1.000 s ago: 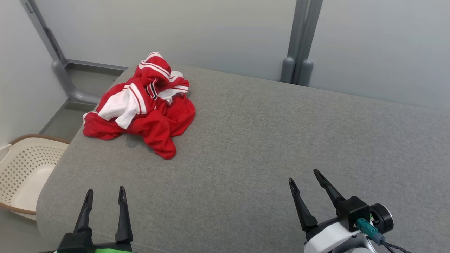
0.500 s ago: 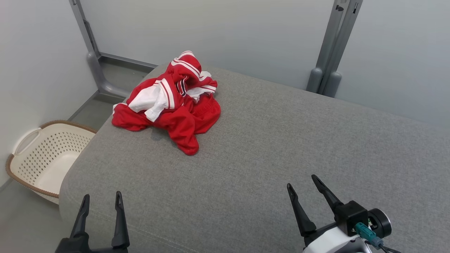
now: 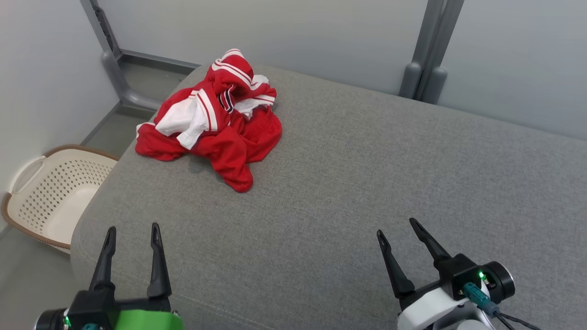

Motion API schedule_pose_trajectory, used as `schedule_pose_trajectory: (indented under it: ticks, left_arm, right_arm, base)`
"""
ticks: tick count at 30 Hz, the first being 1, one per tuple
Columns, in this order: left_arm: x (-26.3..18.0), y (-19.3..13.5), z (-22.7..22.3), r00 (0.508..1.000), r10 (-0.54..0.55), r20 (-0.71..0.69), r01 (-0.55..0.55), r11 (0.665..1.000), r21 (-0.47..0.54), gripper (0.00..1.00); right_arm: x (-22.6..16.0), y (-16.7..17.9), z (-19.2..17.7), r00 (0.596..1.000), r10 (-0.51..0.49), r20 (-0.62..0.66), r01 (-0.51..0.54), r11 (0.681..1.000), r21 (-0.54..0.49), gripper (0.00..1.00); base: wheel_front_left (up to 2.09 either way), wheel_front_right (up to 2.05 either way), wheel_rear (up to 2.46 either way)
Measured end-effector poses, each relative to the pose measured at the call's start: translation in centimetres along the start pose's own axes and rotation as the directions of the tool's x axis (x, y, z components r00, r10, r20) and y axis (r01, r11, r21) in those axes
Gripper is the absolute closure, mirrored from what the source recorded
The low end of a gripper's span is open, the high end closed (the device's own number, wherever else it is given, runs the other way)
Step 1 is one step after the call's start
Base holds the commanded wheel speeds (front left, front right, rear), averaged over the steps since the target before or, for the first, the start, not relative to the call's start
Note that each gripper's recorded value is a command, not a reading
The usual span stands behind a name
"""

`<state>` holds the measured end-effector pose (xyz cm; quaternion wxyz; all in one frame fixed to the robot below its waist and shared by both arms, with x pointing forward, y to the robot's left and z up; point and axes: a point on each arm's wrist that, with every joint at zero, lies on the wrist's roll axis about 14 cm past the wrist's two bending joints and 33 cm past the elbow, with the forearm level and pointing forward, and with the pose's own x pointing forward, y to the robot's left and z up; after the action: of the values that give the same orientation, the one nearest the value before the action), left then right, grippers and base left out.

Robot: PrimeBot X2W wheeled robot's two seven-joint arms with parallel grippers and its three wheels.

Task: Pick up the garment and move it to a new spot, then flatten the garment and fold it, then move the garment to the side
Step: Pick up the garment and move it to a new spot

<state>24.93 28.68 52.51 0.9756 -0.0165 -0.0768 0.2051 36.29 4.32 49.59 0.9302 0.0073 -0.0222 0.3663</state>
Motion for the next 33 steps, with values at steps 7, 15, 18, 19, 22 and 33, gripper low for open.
schedule_pose_trajectory:
  ticks: [7,15,18,19,22,33]
  left_arm:
    - [5.1,-2.3,2.8,0.994,-0.063,0.090,0.056,0.996,0.075,0.00]
    - [13.7,-2.9,4.2,0.980,-0.150,0.128,0.120,0.970,0.213,0.00]
    - [17.6,-2.5,3.4,0.985,-0.154,0.075,0.132,0.963,0.235,0.00]
    - [19.1,-2.6,3.3,0.986,-0.157,0.056,0.141,0.963,0.229,0.00]
    - [23.0,-2.9,1.0,0.985,-0.153,-0.078,0.165,0.968,0.189,0.00]
    - [29.5,-5.9,-7.7,0.907,-0.184,-0.379,0.231,0.969,0.083,0.00]
  right_arm:
    - [1.6,-1.9,-1.7,1.000,-0.013,-0.028,0.012,0.999,-0.036,0.00]
    - [2.8,-5.5,-4.9,0.996,-0.032,-0.079,0.028,0.998,-0.055,0.00]
    - [3.0,-7.1,-6.1,0.994,-0.050,-0.096,0.045,0.997,-0.058,0.00]
    - [3.2,-7.7,-6.5,0.993,-0.061,-0.098,0.055,0.997,-0.058,0.00]
    - [3.1,-9.2,-7.9,0.989,-0.085,-0.119,0.079,0.995,-0.056,0.00]
    - [1.7,-13.9,-11.5,0.963,-0.208,-0.171,0.206,0.978,-0.034,0.00]
  base:
    - [0.00,0.00,0.00]
    - [0.00,0.00,0.00]
    - [0.00,0.00,0.00]
    - [0.00,0.00,0.00]
    - [0.00,0.00,0.00]
    - [0.00,0.00,0.00]
